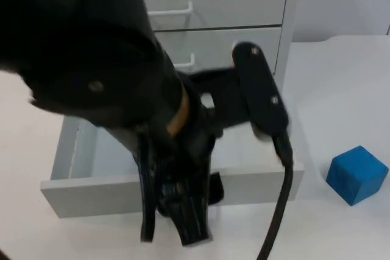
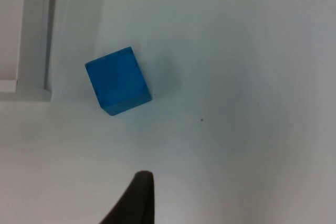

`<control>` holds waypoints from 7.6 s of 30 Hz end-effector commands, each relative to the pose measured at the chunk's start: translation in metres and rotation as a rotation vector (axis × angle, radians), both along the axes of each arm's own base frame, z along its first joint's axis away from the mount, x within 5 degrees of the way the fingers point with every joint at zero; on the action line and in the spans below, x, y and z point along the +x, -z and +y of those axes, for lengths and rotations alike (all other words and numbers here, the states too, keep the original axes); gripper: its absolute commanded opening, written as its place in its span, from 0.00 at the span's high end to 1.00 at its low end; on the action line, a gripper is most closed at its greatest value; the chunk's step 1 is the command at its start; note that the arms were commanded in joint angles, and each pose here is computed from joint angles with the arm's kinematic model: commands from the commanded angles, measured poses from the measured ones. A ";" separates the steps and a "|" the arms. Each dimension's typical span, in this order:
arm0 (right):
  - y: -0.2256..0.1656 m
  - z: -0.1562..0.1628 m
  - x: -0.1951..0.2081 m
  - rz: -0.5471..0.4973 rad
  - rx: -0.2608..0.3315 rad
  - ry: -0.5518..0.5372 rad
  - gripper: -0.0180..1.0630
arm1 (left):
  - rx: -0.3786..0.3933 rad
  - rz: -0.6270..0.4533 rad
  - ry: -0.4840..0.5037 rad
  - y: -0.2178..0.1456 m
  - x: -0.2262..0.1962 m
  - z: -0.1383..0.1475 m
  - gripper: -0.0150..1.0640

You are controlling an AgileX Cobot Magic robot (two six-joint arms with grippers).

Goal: Open the drawer with the left hand, place the block into the drawer with the right hand, then close the drawer with the left hand.

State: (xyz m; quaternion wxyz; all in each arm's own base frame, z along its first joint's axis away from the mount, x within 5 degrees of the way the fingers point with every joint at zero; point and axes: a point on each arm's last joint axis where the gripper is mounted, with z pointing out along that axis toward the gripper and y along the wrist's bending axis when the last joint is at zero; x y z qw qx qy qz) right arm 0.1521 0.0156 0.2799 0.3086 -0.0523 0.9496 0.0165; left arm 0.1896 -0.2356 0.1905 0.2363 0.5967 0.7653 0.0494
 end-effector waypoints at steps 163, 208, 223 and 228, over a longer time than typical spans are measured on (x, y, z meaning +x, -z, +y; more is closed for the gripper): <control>0.052 0.091 0.101 0.141 -0.008 -0.224 0.98 | -0.619 -0.039 -1.131 -0.099 -0.046 0.234 0.01; 0.139 0.313 0.155 0.015 0.017 -0.287 0.98 | -0.623 -0.039 -1.131 -0.100 -0.046 0.234 0.01; 0.169 0.317 0.159 0.059 0.003 -0.256 0.49 | -0.622 -0.041 -1.131 -0.100 -0.046 0.234 0.01; 0.157 0.314 0.159 0.053 -0.012 -0.232 0.24 | -0.622 -0.041 -1.131 -0.100 -0.046 0.234 0.01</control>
